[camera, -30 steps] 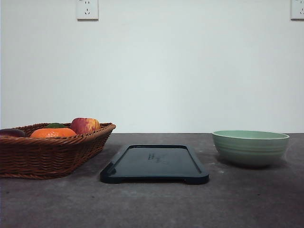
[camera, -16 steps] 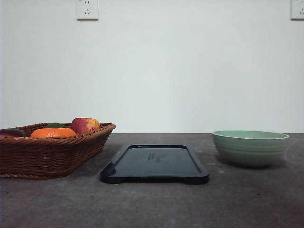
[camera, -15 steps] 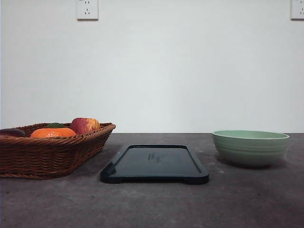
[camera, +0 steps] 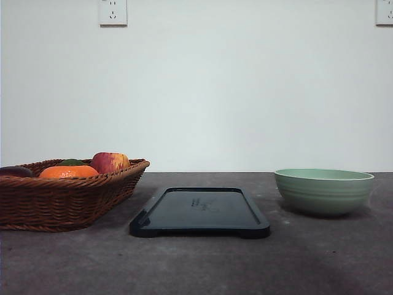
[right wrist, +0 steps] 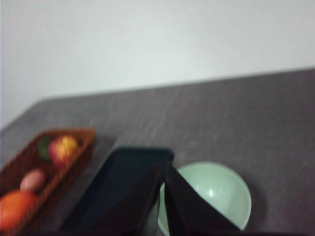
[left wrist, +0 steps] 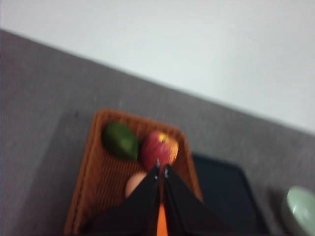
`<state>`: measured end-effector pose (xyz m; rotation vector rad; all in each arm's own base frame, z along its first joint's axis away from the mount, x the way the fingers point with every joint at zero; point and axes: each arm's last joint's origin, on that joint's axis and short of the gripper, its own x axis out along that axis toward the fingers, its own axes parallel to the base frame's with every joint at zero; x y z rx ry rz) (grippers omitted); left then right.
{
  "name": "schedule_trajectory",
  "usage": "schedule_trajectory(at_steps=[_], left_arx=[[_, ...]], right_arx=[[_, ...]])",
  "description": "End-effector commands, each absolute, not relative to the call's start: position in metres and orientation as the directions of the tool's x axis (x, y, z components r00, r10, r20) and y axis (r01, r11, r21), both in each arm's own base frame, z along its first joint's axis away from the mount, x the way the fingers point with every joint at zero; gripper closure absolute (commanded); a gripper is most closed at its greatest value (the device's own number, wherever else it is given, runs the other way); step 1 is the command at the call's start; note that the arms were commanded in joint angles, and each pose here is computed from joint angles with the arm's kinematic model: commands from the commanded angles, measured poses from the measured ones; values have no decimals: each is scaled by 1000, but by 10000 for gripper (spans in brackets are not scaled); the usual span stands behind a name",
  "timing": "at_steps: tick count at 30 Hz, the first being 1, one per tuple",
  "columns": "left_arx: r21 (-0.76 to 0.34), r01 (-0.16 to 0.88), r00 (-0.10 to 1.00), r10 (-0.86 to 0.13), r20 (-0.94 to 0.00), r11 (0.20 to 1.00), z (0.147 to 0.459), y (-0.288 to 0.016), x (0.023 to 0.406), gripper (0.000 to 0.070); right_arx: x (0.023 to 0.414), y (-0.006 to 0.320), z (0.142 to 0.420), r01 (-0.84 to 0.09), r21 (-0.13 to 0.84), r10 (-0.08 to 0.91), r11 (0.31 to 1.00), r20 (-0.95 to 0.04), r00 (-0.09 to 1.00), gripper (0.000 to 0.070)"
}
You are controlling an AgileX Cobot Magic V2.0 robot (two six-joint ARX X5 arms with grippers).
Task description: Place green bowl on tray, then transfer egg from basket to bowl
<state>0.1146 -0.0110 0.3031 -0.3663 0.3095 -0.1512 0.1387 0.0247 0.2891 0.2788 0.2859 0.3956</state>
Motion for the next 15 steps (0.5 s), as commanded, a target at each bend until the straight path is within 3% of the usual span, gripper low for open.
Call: schedule_trajectory(at_steps=[1, 9, 15], left_arx=[[-333, 108, 927, -216, -306, 937, 312, -12, 121, 700], [-290, 147, 768, -294, -570, 946, 323, -16, 155, 700], [-300, 215, 654, -365, -663, 929, 324, -20, 174, 700]], right_arx=[[146, 26, 292, -359, 295, 434, 885, -246, 867, 693], [170, 31, 284, -329, 338, 460, 882, -460, 759, 693], [176, 31, 284, -318, 324, 452, 891, -560, 695, 692]])
